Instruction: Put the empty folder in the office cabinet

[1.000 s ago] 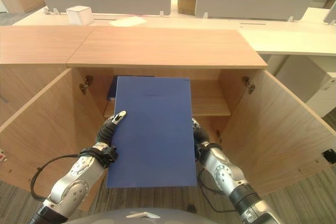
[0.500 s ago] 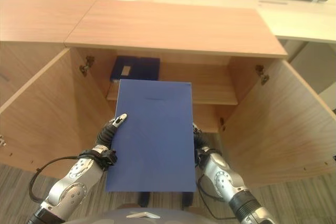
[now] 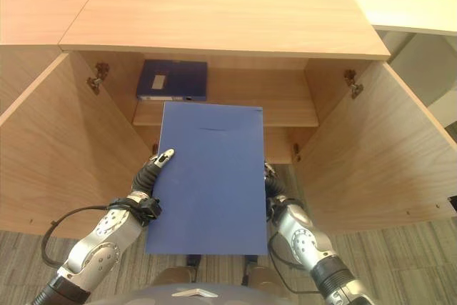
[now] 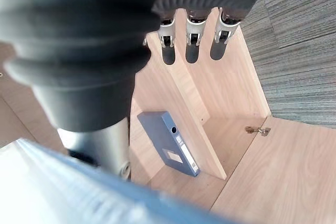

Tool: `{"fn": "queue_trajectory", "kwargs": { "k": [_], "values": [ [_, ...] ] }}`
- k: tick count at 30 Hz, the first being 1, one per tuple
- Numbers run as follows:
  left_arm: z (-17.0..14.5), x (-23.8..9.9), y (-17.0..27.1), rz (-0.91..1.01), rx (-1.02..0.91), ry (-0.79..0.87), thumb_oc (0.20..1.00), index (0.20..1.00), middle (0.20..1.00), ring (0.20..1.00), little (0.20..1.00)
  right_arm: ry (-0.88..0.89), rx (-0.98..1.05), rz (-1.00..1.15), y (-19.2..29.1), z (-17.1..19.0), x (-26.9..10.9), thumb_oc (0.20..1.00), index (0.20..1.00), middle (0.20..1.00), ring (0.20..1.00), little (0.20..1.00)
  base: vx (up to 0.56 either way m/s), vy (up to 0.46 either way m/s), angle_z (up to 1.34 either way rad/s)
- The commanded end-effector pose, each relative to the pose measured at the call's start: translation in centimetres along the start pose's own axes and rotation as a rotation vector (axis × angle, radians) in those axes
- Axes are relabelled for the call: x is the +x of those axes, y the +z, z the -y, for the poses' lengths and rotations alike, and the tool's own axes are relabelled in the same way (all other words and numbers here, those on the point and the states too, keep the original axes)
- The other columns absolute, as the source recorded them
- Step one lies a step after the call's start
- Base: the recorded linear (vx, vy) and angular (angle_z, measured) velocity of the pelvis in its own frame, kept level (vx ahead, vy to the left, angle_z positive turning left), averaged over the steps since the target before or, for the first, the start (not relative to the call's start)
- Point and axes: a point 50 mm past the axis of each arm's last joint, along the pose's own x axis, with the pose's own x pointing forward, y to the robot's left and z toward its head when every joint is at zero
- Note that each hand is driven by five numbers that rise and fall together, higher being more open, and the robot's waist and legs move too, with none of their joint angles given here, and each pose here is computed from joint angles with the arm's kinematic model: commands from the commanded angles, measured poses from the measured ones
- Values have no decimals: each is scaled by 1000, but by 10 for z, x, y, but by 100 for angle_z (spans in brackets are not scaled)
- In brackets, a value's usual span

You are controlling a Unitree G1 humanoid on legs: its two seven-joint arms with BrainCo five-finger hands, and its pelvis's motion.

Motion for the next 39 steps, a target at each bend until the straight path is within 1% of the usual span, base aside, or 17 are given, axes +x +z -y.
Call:
{"fn": "queue_trajectory", "kwargs": {
  "k": [1, 2, 3, 4, 5, 8, 10, 11, 14, 16, 23, 25, 26, 27, 30, 32, 39],
  "values": [
    [55, 12, 38, 205, -83, -266, 200, 200, 200, 200, 200, 172, 11, 82, 13, -55, 24, 1000, 1000, 1000, 1000, 1000, 0, 0, 0],
    [55, 12, 38, 205, -83, -266, 200, 200, 200, 200, 200, 172, 11, 82, 13, -55, 24, 1000, 1000, 1000, 1000, 1000, 0, 0, 0],
    [53, 11, 38, 200, -78, -258, 200, 200, 200, 200, 200, 104, 11, 118, 22, -44, 26, 1000, 1000, 1000, 1000, 1000, 0, 0, 0],
    [53, 11, 38, 200, -78, -258, 200, 200, 200, 200, 200, 104, 11, 118, 22, -44, 26, 1000, 1000, 1000, 1000, 1000, 38, -21, 1],
    [49, 9, 36, 188, -70, -245, 200, 200, 200, 200, 200, -33, 9, 225, 52, -23, 31, 1000, 1000, 1000, 1000, 1000, 30, -21, 0],
    [44, 1, 37, 186, -54, -239, 200, 200, 200, 200, 200, -202, 23, 373, 94, 0, 35, 1000, 1000, 1000, 1000, 1000, 39, -30, 3],
    [41, -3, 38, 190, -46, -242, 200, 200, 200, 200, 200, -309, -10, 462, 122, 14, 34, 1000, 1000, 1000, 1000, 1000, 9, -15, 2],
    [41, -4, 40, 200, -37, -249, 200, 200, 200, 200, 200, -414, -14, 519, 142, 28, 32, 1000, 1000, 1000, 1000, 1000, 0, 0, 0],
    [42, -4, 40, 201, -36, -250, 200, 200, 200, 200, 200, -414, -14, 521, 143, 28, 32, 1000, 1000, 1000, 1000, 1000, 2, -7, 9],
    [42, -3, 53, 278, 66, -252, 200, 200, 200, 200, 200, -528, -40, 613, 171, 39, 25, 1000, 1000, 1000, 1000, 1000, -3, -21, 12],
    [39, -1, 77, 426, 231, -193, 200, 200, 200, 200, 200, -489, -10, 624, 168, 35, 28, 1000, 1000, 1000, 1000, 1000, -4, -18, 9],
    [38, -1, 79, 438, 251, -186, 200, 200, 200, 200, 200, -481, -11, 622, 167, 34, 29, 1000, 1000, 1000, 1000, 1000, 0, 0, 0],
    [35, -3, 87, 483, 333, -153, 200, 200, 200, 200, 200, -464, 21, 602, 159, 34, 30, 1000, 1000, 1000, 1000, 1000, 0, 0, 0],
    [35, -3, 87, 483, 333, -152, 200, 200, 200, 200, 200, -463, 21, 602, 158, 34, 30, 1000, 1000, 1000, 1000, 1000, 0, 0, 0],
    [30, -6, 95, 517, 425, -115, 200, 200, 200, 200, 200, -435, 59, 580, 150, 33, 31, 1000, 1000, 1000, 1000, 1000, 0, 0, 0],
    [24, -10, 103, 546, 503, -75, 200, 200, 200, 200, 200, -380, 64, 563, 144, 27, 32, 1000, 1000, 1000, 1000, 1000, 0, 0, 0],
    [13, -17, 112, 568, 604, -6, 200, 200, 200, 200, 200, -249, 69, 577, 140, 17, 21, 1000, 1000, 1000, 1000, 1000, 0, 0, 0]
  ]
}}
